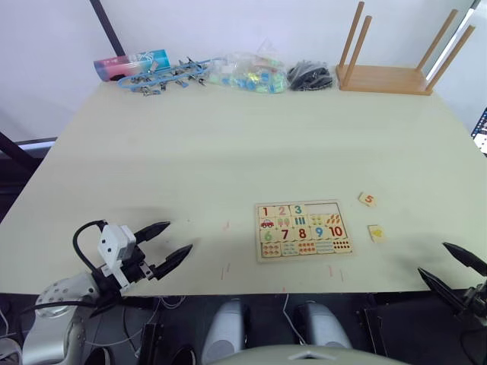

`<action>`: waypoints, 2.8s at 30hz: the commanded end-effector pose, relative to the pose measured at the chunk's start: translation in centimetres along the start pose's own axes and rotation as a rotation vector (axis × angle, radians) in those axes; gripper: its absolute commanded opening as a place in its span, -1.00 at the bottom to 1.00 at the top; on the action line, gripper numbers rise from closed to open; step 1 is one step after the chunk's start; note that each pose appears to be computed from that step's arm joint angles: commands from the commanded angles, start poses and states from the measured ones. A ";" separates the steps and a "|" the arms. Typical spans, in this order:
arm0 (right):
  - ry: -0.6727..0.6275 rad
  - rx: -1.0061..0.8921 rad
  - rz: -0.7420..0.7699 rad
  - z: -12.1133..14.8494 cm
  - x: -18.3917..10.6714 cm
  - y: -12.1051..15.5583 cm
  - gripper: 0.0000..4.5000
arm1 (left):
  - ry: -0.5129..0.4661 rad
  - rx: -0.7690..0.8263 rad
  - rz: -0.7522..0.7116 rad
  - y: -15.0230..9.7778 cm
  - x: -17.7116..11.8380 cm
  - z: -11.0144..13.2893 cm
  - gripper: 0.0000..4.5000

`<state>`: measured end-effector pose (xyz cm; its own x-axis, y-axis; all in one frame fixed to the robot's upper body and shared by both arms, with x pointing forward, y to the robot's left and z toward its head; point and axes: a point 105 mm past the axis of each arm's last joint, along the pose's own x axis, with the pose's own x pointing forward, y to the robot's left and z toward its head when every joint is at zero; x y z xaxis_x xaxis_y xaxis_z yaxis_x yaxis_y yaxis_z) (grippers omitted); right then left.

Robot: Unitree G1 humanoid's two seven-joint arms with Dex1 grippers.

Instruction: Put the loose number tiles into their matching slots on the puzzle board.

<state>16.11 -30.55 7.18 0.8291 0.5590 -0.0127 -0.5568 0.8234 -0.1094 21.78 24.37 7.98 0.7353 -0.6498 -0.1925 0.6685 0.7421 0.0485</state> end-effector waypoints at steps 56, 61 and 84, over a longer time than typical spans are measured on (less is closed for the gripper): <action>0.267 -0.287 0.656 1.9 9.9 -0.8 1.00 | -0.135 0.260 -0.529 -3.2 4.7 6.3 0.98; 0.305 -0.322 0.693 1.6 10.7 -1.2 1.00 | -0.118 0.272 -0.583 -3.4 4.2 6.2 0.98; 0.504 -0.333 0.848 -0.2 10.7 -1.6 0.64 | -0.119 0.309 -0.636 -3.1 4.2 6.0 1.00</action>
<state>26.22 -25.39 7.25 0.1629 0.7920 -0.5884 -0.9823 0.0740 -0.1723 23.48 18.45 12.46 0.2010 -0.9636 -0.1763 0.9632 0.1616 0.2149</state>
